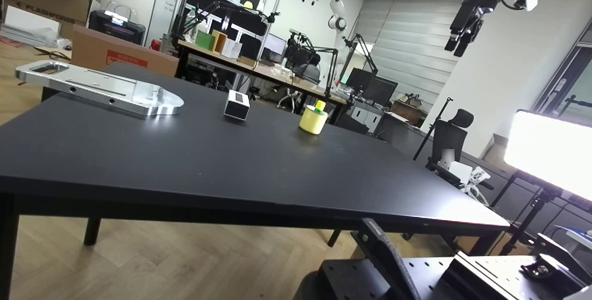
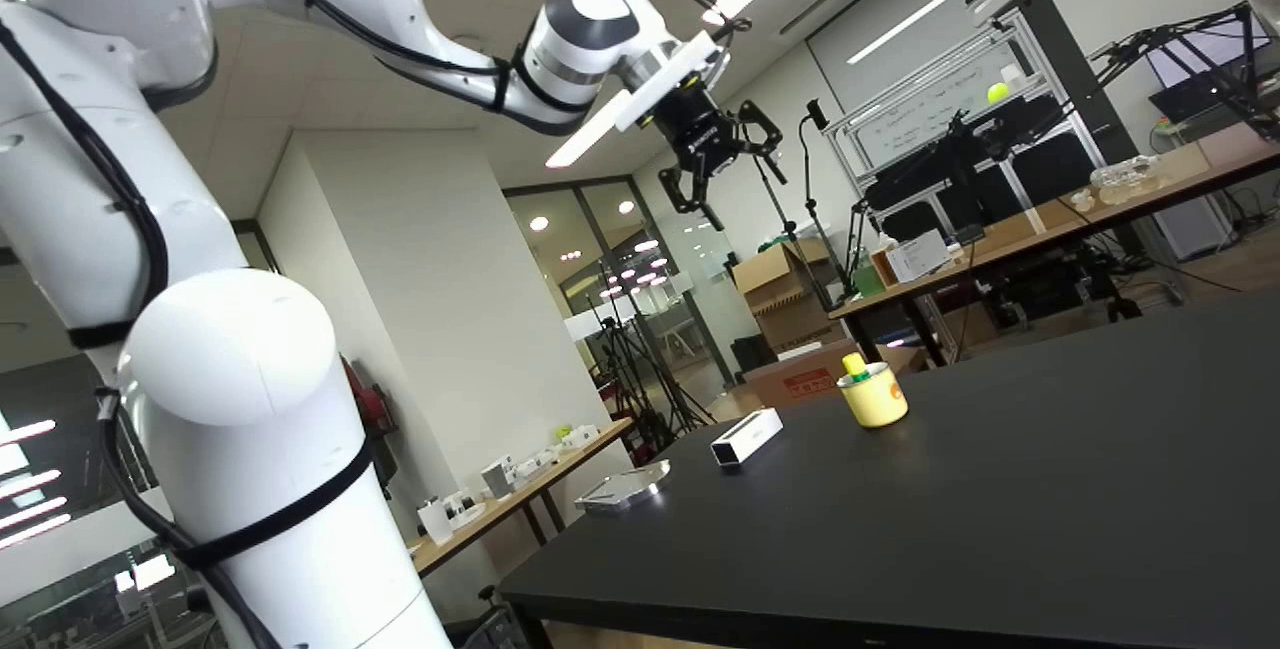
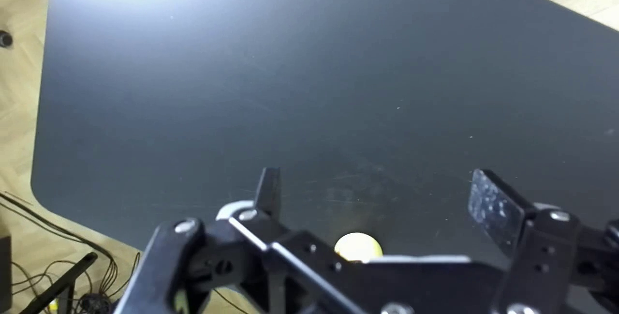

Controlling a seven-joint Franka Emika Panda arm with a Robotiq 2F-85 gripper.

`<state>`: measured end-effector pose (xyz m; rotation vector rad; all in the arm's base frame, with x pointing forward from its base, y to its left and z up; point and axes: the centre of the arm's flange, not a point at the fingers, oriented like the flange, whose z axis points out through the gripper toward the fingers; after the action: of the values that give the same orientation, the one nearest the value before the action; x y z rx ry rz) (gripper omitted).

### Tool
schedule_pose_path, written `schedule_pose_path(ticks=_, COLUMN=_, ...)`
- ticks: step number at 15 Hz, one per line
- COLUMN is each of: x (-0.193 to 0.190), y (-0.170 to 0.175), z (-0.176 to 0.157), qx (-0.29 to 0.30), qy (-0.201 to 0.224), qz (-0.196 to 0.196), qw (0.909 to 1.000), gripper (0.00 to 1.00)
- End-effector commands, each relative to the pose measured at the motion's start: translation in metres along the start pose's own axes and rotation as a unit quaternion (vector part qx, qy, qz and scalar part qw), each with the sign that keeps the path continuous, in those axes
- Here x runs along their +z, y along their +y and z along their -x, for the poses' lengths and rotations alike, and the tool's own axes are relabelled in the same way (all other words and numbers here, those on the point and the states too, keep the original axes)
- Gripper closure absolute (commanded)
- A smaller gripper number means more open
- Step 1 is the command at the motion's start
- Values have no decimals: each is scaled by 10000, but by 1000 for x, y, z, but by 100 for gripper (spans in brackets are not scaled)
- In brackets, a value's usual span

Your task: Take the stick of glue out of the mug and place it on the right side of the table

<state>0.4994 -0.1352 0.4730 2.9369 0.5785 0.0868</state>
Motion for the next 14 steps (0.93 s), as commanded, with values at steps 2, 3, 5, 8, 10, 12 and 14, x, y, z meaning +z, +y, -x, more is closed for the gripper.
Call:
schedule_pose_path(ticks=2, x=39, y=61, z=-89, qx=-327, qy=-9, qz=162, qw=9993, gripper=0)
schedule_pose_path(ticks=3, x=47, y=65, z=-105, qx=-414, qy=21, qz=149, qw=9990, gripper=0)
schedule_pose_path(ticks=5, x=60, y=62, z=-137, qx=-591, qy=85, qz=138, qw=9981, gripper=0)
schedule_pose_path(ticks=8, x=71, y=48, z=-180, qx=-722, qy=187, qz=92, qw=9972, gripper=0)
schedule_pose_path(ticks=10, x=77, y=41, z=-201, qx=-521, qy=118, qz=-11, qw=9986, gripper=0)
schedule_pose_path(ticks=12, x=83, y=26, z=-177, qx=-715, qy=153, qz=28, qw=9973, gripper=0)
schedule_pose_path(ticks=14, x=86, y=27, z=-185, qx=-699, qy=138, qz=19, qw=9975, gripper=0)
